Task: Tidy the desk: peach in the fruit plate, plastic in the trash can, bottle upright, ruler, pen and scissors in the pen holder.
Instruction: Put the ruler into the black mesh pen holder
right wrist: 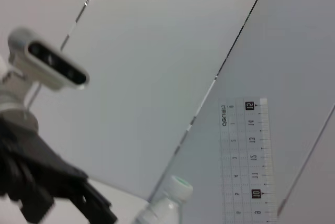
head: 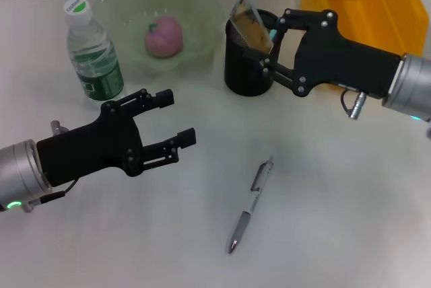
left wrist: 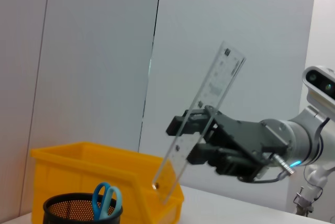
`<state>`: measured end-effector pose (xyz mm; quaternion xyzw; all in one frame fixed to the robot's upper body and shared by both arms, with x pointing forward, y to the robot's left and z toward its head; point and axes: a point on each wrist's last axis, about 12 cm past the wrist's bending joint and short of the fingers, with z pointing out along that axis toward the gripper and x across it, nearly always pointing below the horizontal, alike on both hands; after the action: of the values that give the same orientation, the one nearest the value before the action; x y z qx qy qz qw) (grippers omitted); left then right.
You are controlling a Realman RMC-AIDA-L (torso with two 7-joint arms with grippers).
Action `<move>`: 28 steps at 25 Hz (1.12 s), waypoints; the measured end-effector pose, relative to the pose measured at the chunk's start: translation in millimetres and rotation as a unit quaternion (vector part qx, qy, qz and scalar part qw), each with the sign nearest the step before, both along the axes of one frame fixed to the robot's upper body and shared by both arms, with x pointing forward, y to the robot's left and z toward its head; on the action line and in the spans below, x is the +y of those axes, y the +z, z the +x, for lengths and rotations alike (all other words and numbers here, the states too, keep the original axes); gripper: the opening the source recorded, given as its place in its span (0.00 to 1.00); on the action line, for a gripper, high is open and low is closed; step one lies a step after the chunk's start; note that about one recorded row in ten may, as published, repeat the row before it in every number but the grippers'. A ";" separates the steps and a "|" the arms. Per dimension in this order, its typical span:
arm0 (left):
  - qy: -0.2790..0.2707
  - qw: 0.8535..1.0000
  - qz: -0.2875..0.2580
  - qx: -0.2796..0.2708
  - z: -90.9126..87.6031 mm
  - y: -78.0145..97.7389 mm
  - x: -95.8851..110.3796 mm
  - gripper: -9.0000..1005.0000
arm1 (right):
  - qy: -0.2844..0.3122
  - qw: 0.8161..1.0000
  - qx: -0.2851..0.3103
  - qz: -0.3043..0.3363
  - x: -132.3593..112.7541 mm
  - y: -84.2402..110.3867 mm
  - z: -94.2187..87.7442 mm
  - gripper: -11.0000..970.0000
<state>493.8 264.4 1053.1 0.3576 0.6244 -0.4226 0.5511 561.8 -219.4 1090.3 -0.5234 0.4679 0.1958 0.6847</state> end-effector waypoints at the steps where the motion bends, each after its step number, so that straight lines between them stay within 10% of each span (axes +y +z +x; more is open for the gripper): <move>1: 0.000 1.000 -0.001 0.001 0.4 0.3 -0.4 0.79 | 0.000 1.000 0.000 0.000 0.0 0.0 0.0 0.40; 12: 0.002 1.000 -0.008 0.000 2.3 2.1 -1.8 0.79 | -0.051 0.993 -0.098 -0.045 15.9 -7.8 13.1 0.40; 28: -0.004 1.000 -0.015 0.000 1.6 2.7 -5.0 0.79 | -0.082 0.993 -0.059 -0.067 44.0 -6.0 41.7 0.40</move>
<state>495.4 259.4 1055.8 0.3517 0.6169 -0.4337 0.5548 603.5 -175.5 1084.4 -0.5380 0.4804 0.0760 0.6884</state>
